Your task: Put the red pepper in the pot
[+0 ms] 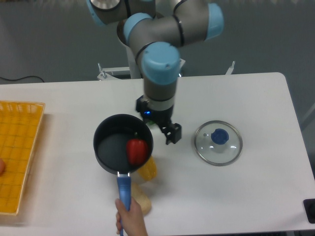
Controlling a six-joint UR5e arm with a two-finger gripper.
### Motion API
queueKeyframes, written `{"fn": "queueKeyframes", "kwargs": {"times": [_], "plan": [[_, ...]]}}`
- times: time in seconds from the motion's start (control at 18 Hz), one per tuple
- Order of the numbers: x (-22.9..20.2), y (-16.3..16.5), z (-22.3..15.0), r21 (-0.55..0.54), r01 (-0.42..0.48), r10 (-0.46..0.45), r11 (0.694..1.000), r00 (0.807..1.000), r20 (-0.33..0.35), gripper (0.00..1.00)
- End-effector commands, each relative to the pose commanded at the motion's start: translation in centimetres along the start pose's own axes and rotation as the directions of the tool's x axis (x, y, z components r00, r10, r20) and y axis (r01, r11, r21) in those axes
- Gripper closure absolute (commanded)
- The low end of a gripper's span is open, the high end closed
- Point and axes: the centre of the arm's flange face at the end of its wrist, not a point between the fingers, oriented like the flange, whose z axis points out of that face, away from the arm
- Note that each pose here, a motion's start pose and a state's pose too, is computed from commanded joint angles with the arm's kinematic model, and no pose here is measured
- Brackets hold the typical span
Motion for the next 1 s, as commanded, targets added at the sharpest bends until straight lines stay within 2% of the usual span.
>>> {"fn": "queueKeyframes", "kwargs": {"times": [0.11,0.33,0.56,0.72,1.0], "plan": [[-1.1,1.3,-1.2,-0.001,-0.041,0.041,0.999,0.999,0.019,0.0],[-2.4,4.0,-0.8,-0.009,-0.108,0.108,0.994,0.994,0.014,0.0],[-3.4,7.6,-0.9,-0.048,-0.132,0.132,0.99,0.991,0.011,0.0],[-4.4,10.6,0.7,-0.063,-0.142,0.141,0.988,0.99,-0.021,0.0],[-5.0,12.6,2.0,-0.104,-0.137,0.132,0.985,0.99,-0.05,0.0]]}}
